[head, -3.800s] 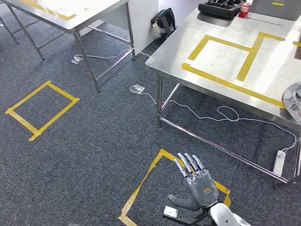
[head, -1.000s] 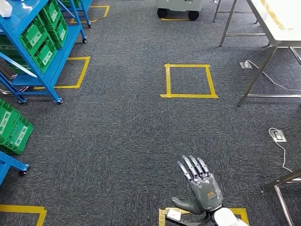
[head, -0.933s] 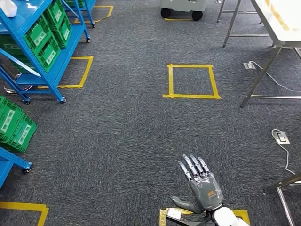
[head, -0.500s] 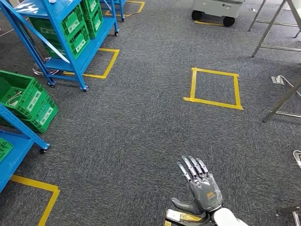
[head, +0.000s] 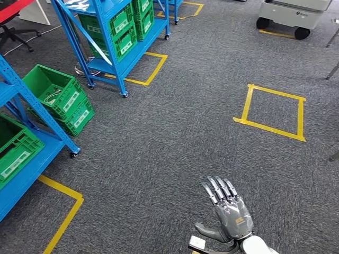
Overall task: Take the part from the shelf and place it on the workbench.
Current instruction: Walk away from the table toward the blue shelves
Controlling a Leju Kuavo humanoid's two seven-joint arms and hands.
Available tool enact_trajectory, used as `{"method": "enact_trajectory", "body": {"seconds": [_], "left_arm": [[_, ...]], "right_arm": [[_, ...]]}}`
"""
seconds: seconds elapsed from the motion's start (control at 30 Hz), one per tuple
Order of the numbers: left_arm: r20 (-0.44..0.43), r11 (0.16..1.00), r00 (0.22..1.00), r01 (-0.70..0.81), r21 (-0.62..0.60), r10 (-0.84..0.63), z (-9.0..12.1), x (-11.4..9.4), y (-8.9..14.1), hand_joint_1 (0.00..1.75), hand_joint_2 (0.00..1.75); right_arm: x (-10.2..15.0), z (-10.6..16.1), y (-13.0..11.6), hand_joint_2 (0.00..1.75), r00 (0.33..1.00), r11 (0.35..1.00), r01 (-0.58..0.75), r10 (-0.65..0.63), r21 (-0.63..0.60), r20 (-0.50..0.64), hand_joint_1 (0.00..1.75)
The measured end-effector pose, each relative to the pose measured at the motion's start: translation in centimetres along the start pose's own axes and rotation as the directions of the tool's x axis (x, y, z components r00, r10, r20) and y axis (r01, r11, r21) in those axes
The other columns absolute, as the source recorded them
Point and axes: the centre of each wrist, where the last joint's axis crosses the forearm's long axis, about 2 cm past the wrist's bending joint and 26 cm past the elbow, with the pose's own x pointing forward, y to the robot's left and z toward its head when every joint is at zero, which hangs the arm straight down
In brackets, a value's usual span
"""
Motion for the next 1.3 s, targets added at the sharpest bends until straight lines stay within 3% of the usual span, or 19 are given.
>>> {"method": "enact_trajectory", "body": {"seconds": [1.3], "left_arm": [[0.006, 1.0, 1.0, 0.004, -0.005, -0.004, -0.01, 0.23, -0.08, 0.0, 0.0]], "right_arm": [[0.07, 0.39, 0.01, 0.0, 1.0, 1.0, -0.015, 0.015, -0.001, 0.006, 0.0]]}}
